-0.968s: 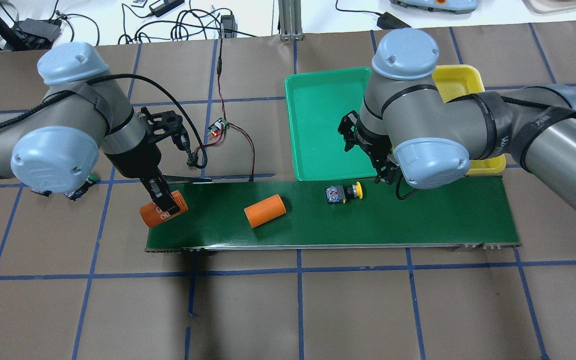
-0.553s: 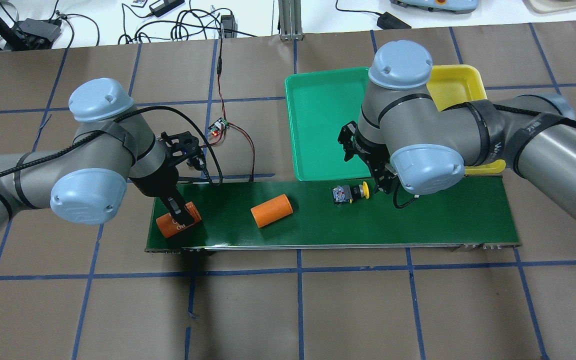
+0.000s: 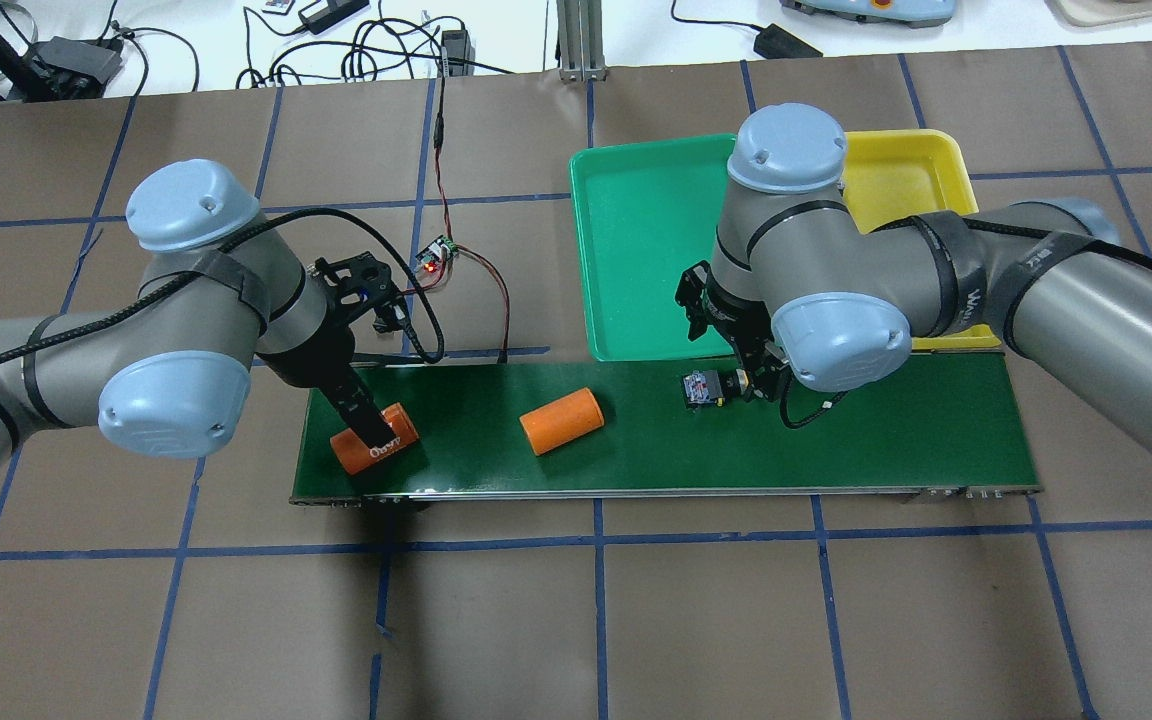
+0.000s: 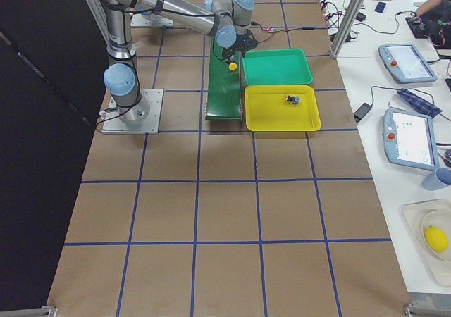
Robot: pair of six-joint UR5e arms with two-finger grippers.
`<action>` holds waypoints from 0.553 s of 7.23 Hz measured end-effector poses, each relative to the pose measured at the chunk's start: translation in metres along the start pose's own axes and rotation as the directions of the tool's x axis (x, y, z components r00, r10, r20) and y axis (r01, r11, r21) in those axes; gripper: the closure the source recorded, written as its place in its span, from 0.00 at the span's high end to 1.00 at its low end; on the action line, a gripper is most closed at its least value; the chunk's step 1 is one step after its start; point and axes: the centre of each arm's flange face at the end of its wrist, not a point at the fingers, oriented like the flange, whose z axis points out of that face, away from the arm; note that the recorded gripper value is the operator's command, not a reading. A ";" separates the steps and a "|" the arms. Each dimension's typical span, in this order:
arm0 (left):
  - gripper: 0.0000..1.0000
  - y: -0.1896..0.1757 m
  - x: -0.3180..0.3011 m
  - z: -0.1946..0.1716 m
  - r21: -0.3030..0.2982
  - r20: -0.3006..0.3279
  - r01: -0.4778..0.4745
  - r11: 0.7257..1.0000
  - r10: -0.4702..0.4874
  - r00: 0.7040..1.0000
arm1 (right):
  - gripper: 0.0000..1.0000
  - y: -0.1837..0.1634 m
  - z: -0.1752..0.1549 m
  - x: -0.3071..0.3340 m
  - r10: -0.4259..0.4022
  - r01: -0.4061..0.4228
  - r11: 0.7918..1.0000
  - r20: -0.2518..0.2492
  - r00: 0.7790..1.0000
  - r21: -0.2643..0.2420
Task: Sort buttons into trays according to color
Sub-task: 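Place a second orange cylinder on the belt while the right gripper reaches the belt, then grasp the other yellow-cap button and drop it into the yellow tray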
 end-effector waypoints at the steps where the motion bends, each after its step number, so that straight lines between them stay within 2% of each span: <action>1: 1.00 0.002 -0.028 -0.024 0.012 0.026 0.034 0.999 -0.035 0.999 | 0.24 0.001 0.005 0.002 -0.002 0.002 1.000 -0.010 1.000 -0.004; 2: 1.00 0.019 -0.074 -0.045 0.022 0.039 0.112 0.993 -0.113 0.993 | 0.00 0.001 0.009 0.003 -0.008 0.007 1.000 -0.017 1.000 -0.007; 3: 1.00 0.048 -0.123 -0.054 0.032 0.040 0.216 0.976 -0.217 0.975 | 0.00 0.001 0.012 0.004 -0.013 0.012 1.000 -0.023 1.000 -0.011; 4: 1.00 0.078 -0.169 -0.049 0.039 0.040 0.321 0.946 -0.323 0.946 | 0.00 0.001 0.014 0.003 -0.028 0.028 1.000 -0.026 0.999 -0.013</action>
